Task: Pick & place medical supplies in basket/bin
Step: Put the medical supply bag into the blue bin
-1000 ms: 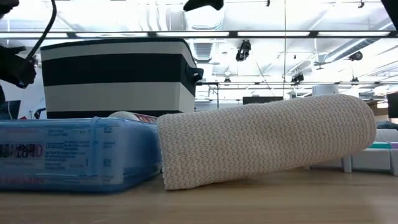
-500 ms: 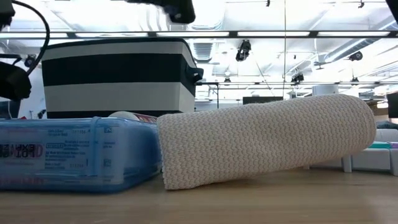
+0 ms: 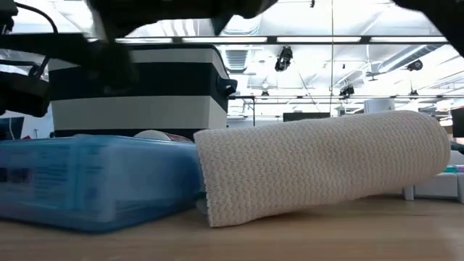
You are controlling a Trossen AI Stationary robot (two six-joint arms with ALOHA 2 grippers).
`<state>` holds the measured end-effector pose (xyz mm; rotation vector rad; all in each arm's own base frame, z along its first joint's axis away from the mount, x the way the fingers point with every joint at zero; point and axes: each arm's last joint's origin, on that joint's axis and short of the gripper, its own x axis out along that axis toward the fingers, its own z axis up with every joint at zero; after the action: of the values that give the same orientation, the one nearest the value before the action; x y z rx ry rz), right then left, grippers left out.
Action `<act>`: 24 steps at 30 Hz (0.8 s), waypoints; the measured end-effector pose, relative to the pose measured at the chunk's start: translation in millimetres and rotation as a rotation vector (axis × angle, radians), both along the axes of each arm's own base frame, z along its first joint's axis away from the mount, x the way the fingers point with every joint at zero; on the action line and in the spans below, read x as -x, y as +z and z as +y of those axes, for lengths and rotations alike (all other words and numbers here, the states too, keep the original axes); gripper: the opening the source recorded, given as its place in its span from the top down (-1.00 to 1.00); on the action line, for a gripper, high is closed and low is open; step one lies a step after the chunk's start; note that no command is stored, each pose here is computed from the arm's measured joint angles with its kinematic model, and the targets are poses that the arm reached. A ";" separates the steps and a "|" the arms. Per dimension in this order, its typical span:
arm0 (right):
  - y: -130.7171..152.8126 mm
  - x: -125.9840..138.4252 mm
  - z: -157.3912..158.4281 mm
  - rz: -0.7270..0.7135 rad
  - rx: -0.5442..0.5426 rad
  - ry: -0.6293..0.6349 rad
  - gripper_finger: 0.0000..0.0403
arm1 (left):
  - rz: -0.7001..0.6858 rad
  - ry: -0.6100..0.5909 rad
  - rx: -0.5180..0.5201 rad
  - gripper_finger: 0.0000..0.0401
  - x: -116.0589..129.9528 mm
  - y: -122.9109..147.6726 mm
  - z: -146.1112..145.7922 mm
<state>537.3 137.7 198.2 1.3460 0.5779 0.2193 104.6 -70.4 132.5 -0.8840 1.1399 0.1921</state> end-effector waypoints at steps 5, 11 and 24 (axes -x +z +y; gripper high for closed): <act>-8.9 -17.7 0.5 0.132 0.148 -0.050 -0.94 | -0.100 0.031 0.045 -0.47 -5.4 1.4 -2.4; -8.3 -13.9 -5.7 0.306 0.381 -0.033 -0.94 | -0.156 0.044 0.059 -0.47 -5.7 5.5 -1.8; -32.8 -2.5 -7.5 0.426 0.482 0.019 -0.94 | -0.387 0.089 0.175 -0.47 -9.7 7.2 -2.7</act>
<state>539.8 130.2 165.4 0.9157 0.9344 -0.1916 114.3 -73.1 139.7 -1.0743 0.7644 -0.0085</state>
